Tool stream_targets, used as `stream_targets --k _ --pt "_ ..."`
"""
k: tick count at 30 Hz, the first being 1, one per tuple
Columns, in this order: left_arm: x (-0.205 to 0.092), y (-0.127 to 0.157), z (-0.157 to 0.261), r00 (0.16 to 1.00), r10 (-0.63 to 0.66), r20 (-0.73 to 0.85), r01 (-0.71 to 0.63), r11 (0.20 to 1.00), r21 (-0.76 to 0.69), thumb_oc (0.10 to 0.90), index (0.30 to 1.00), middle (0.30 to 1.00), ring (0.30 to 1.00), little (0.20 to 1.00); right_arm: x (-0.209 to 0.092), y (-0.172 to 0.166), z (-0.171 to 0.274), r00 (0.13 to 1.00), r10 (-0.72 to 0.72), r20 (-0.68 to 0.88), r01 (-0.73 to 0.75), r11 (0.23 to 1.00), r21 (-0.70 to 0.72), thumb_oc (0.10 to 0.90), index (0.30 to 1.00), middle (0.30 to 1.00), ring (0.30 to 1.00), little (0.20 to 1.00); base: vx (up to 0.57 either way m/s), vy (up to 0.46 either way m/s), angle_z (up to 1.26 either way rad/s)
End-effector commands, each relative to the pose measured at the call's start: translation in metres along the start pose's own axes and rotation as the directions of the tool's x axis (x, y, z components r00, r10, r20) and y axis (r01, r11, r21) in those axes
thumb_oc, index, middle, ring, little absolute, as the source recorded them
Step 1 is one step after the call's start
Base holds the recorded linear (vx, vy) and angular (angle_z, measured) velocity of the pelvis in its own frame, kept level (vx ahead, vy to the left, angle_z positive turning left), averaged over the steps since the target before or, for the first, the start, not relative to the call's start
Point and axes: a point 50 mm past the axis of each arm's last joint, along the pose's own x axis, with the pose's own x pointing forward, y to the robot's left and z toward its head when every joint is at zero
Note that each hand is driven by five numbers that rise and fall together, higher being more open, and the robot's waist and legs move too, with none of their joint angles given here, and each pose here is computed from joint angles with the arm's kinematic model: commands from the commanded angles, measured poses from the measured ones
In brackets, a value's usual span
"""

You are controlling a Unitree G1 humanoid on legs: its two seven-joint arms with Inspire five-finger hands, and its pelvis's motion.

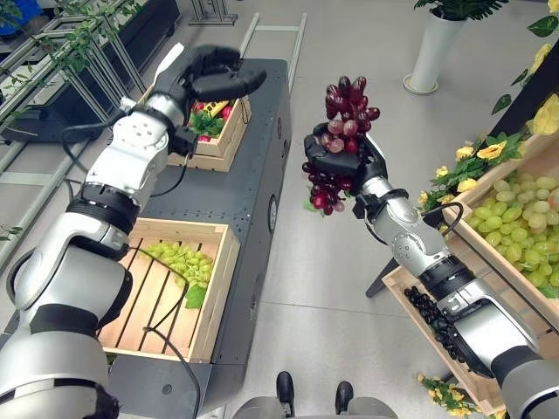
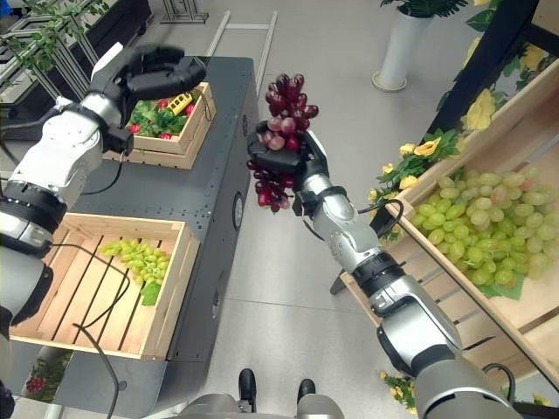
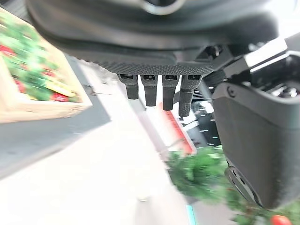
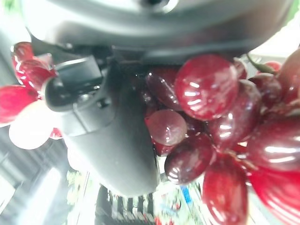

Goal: Pick up the fruits from the basket on one side to the basket on the other side

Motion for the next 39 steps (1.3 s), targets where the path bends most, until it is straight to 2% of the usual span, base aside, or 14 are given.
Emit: stream_targets --k 1,10,13,17,21,22,24,26,32,39 --pt "-0.007 0.026 -0.019 0.993 0.118 -0.017 -0.119 0.992 -0.039 0.800 0.900 0.900 0.900 0.900 0.000 -0.012 0.028 0.974 -0.051 0.222 0.040 0.998 0.053 0.400 0.300 0.300 0.300 0.300 0.02 0.011 -0.06" --pt "-0.016 0.021 -0.035 0.986 0.158 0.042 -0.149 0.974 -0.170 0.800 0.900 0.900 0.900 0.900 -0.011 -0.024 0.008 0.983 -0.074 0.167 0.072 0.997 0.018 0.400 0.300 0.300 0.300 0.300 0.00 0.009 -0.09" --pt "-0.026 -0.002 -0.045 0.981 0.139 0.136 -0.100 0.961 -0.259 0.800 0.900 0.900 0.900 0.900 -0.025 -0.035 -0.011 0.989 -0.088 0.120 0.091 0.996 -0.022 0.400 0.300 0.300 0.300 0.300 0.01 0.025 -0.11" --pt "-0.041 -0.032 -0.065 0.976 0.149 0.158 -0.089 0.938 -0.336 0.800 0.900 0.900 0.900 0.900 -0.044 -0.043 -0.034 0.991 -0.116 0.062 0.116 0.993 0.002 0.400 0.300 0.300 0.300 0.300 0.01 0.022 -0.16" --pt "-0.055 -0.065 -0.084 0.982 0.138 0.129 -0.075 0.914 -0.400 0.800 0.900 0.900 0.900 0.900 -0.057 -0.046 -0.052 0.991 -0.134 0.022 0.133 0.991 0.020 0.400 0.300 0.300 0.300 0.300 -0.01 0.014 -0.19" --pt "-0.063 -0.079 -0.096 0.986 0.146 0.083 -0.100 0.907 -0.408 0.800 0.900 0.900 0.900 0.900 -0.064 -0.048 -0.061 0.989 -0.146 -0.004 0.146 0.989 0.024 0.400 0.300 0.300 0.300 0.300 0.00 0.013 -0.29" --pt "-0.068 -0.087 -0.104 0.988 0.145 0.059 -0.107 0.901 -0.420 0.800 0.900 0.900 0.900 0.900 -0.069 -0.049 -0.066 0.988 -0.151 -0.021 0.152 0.988 0.024 0.400 0.300 0.300 0.300 0.300 0.01 0.010 -0.34" --pt "-0.085 -0.106 -0.120 0.992 0.125 0.024 -0.102 0.895 -0.434 0.800 0.900 0.900 0.900 0.900 -0.085 -0.054 -0.082 0.983 -0.169 -0.075 0.169 0.986 -0.004 0.400 0.300 0.300 0.300 0.300 0.02 0.009 -0.22" --pt "-0.115 -0.134 -0.142 0.996 0.080 -0.046 -0.092 0.887 -0.453 0.800 0.900 0.900 0.900 0.900 -0.117 -0.066 -0.107 0.965 -0.201 -0.171 0.201 0.980 -0.019 0.400 0.300 0.300 0.300 0.300 0.02 0.014 -0.16" --pt "-0.139 -0.153 -0.162 0.993 0.002 -0.117 -0.057 0.879 -0.473 0.800 0.900 0.900 0.900 0.900 -0.153 -0.085 -0.131 0.922 -0.278 -0.268 0.281 0.959 -0.028 0.400 0.300 0.300 0.300 0.300 0.02 0.020 -0.05"
